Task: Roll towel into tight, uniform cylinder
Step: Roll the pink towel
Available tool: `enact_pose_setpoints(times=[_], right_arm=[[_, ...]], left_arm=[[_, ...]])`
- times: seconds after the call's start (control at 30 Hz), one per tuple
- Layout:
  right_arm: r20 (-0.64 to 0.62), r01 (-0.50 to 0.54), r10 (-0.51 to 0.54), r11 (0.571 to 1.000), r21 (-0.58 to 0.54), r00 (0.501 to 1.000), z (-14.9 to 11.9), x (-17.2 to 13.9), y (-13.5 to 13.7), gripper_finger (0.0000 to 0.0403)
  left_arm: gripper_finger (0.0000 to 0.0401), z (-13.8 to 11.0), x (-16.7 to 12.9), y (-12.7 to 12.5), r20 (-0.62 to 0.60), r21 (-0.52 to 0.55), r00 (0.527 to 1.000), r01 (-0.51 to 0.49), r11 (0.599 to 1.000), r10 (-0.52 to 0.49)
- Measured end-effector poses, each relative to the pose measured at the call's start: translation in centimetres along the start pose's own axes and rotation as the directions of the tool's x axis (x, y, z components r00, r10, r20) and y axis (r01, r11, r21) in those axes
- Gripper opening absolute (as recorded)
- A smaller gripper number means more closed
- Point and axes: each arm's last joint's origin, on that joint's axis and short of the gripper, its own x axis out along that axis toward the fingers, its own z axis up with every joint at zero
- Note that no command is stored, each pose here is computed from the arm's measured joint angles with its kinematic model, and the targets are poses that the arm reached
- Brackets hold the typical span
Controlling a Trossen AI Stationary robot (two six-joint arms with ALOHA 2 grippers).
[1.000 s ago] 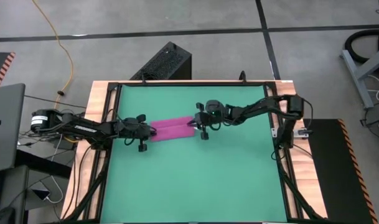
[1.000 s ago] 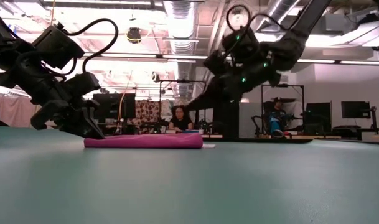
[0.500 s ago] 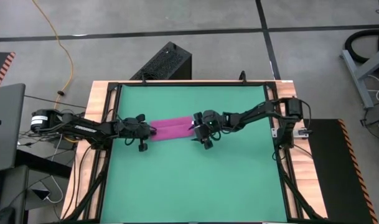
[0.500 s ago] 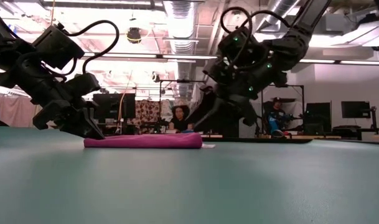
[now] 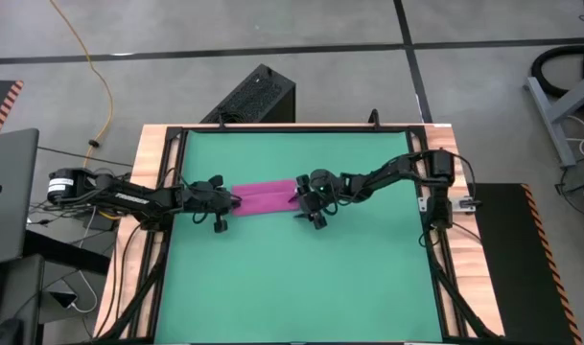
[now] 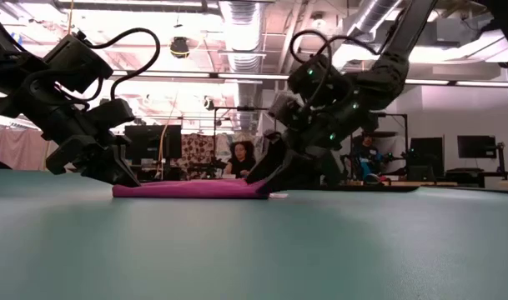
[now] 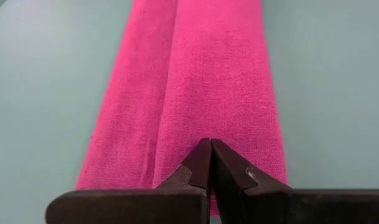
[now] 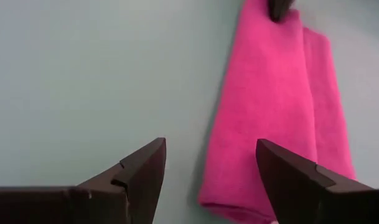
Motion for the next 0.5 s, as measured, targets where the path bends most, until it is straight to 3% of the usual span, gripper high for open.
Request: enact_pose_setpoints(times=[0.23, 0.5], right_arm=[[-0.067, 0.04, -0.036, 0.997, 0.06, 0.997, -2.0, 1.1, -0.3, 0.027], [-0.116, 0.079, -0.051, 0.967, 0.243, 0.992, -3.0, 0.8, -1.2, 0.0269]], left_arm=[[0.0, 0.0, 0.0, 0.0, -0.004, -0.002, 1.0, -0.003, 1.0, 0.003], [0.0, -0.1, 0.0, 0.0, -0.006, -0.006, 1.0, -0.003, 1.0, 0.003]])
